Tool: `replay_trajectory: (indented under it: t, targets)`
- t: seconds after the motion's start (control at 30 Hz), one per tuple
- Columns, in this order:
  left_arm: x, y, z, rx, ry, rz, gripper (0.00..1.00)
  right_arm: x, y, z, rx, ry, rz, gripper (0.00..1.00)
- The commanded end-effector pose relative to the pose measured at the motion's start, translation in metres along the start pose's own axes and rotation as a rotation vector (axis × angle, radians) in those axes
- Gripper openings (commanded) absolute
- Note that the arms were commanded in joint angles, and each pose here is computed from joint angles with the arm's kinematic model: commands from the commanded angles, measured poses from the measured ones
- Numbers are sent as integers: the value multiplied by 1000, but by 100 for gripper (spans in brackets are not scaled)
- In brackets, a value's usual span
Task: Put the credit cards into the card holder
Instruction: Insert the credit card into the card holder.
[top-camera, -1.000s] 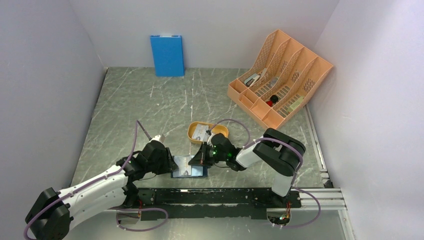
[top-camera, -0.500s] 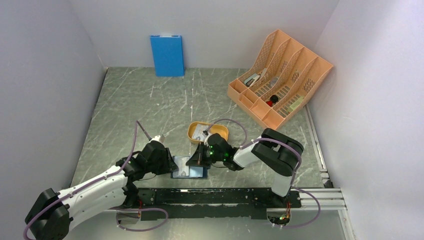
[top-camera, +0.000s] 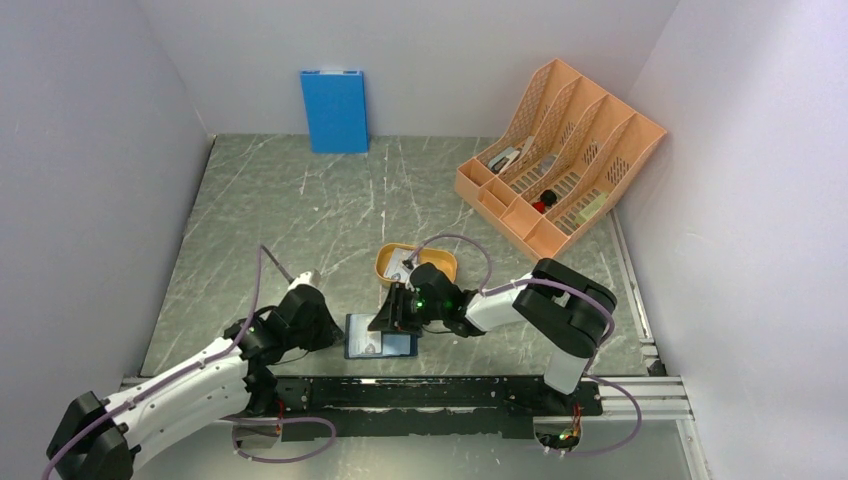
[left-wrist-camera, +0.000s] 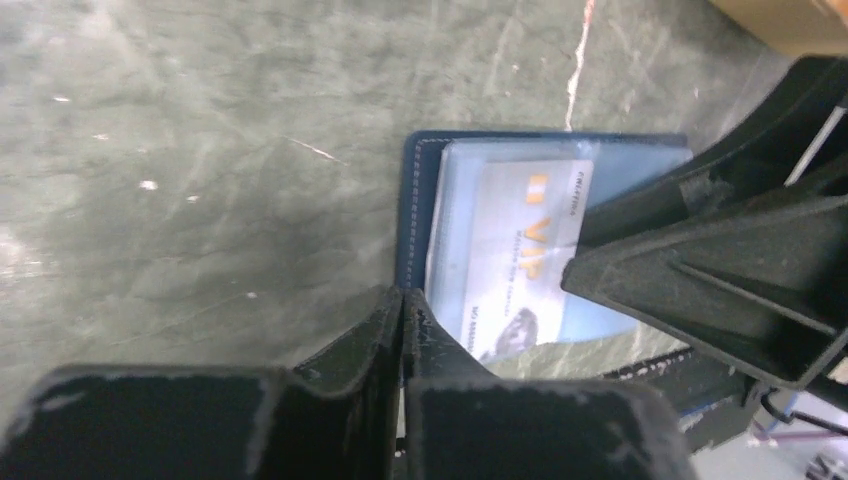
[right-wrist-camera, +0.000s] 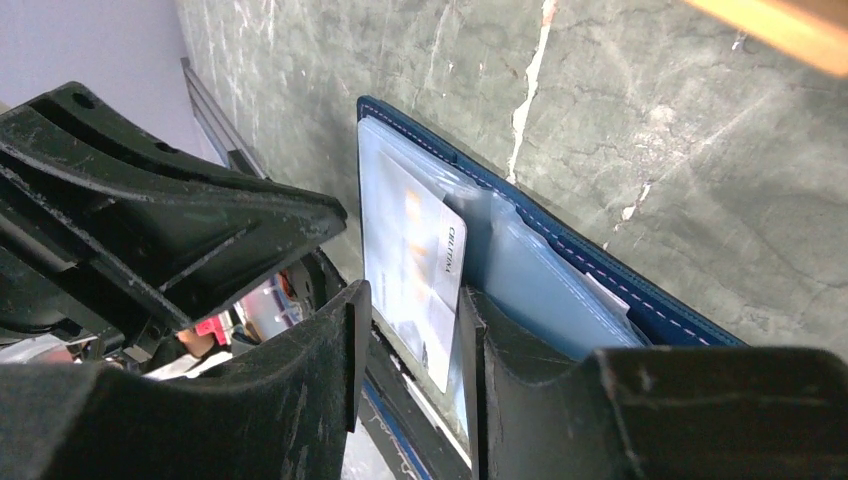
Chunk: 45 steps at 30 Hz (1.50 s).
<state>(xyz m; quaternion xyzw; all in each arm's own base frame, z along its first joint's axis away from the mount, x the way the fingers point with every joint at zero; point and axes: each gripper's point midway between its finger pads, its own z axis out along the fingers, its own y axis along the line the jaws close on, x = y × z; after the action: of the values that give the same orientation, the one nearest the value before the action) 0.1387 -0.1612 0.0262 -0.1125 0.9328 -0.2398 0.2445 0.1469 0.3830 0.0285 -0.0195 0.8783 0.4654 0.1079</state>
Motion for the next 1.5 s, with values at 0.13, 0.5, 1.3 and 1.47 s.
replay_trajectory:
  t: [0.13, 0.5, 1.3, 1.47]
  targets:
    - [-4, 19, 1, -99, -38, -51, 5, 3, -7, 3, 52, 9, -15, 41]
    - [7, 7, 11, -31, 24, -21, 5, 7, 1, 13, 45, 36, -14, 40]
    - [-9, 8, -4, -50, -54, -35, 5, -9, 8, -6, 233, -12, -129, 57]
    - [-12, 5, -6, -45, -63, -38, 5, -14, 12, -20, 265, -40, -152, 59]
